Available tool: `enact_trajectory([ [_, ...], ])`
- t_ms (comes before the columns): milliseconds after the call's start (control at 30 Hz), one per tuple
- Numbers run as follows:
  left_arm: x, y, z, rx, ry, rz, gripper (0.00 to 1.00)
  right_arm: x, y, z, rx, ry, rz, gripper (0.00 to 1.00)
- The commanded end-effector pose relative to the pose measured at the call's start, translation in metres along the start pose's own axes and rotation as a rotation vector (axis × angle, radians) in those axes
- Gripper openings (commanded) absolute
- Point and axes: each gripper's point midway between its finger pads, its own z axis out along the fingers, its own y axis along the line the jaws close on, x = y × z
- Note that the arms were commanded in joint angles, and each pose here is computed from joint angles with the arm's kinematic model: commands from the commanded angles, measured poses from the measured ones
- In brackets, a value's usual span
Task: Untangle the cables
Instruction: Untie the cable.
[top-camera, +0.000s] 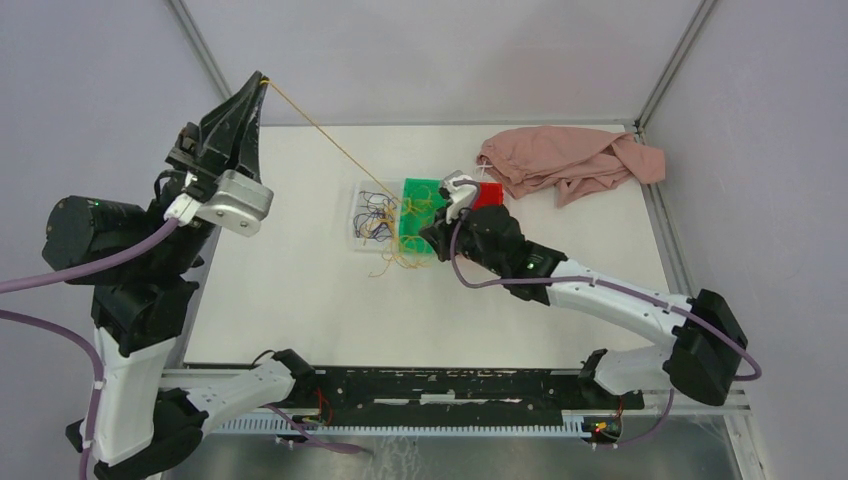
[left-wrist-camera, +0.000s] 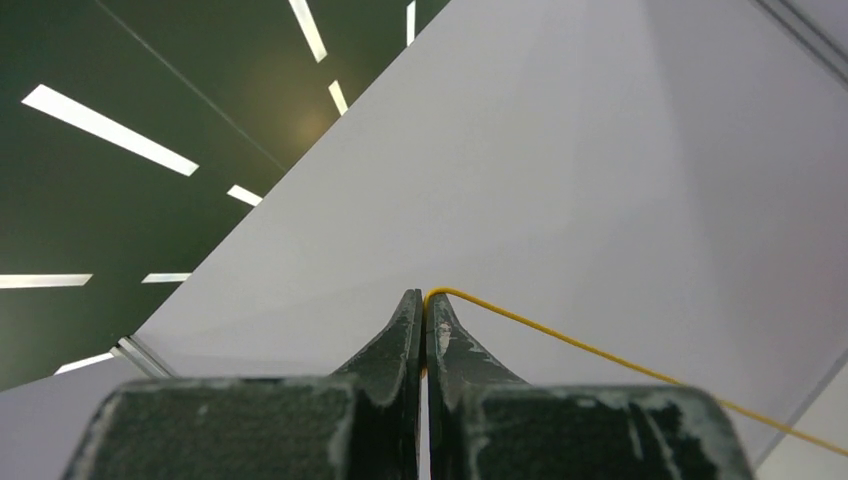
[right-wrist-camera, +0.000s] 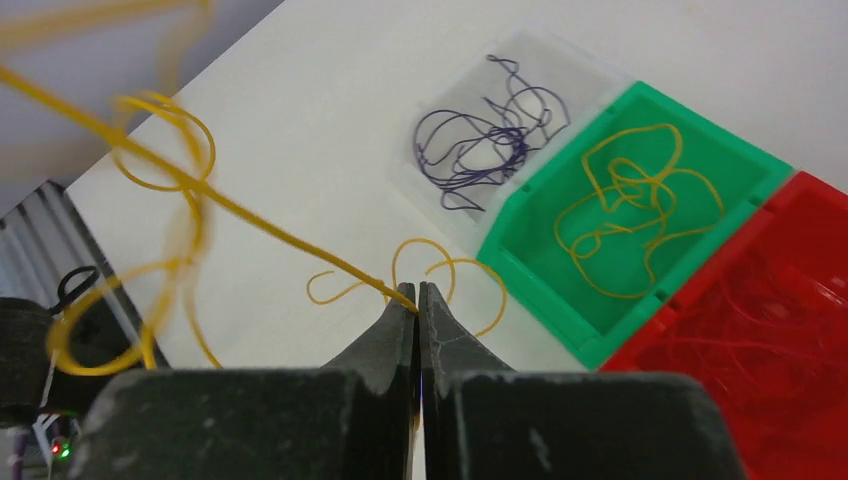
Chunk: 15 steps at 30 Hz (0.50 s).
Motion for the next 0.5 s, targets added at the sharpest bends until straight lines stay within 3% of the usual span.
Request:
enact_trajectory([
  [0,-0.024,0.089,-0.011,-0.317,-0.002,0.126,0.03,0.038,-0.063,-0.031,0.216,0.020,0.106,0.01],
  [300,-0.055,0.160,-0.034,-0.573,-0.020,0.276,0.03,0.070,-0.100,-0.109,0.397,0.046,0.147,0.01],
  [433,-0.066,0.178,-0.038,-0.632,-0.041,0.273,0.03,0.075,-0.093,-0.116,0.352,0.062,0.141,0.01],
  [467,-0.067,0.177,-0.036,-0.622,-0.048,0.263,0.03,0.076,-0.087,-0.114,0.315,0.062,0.139,0.07],
])
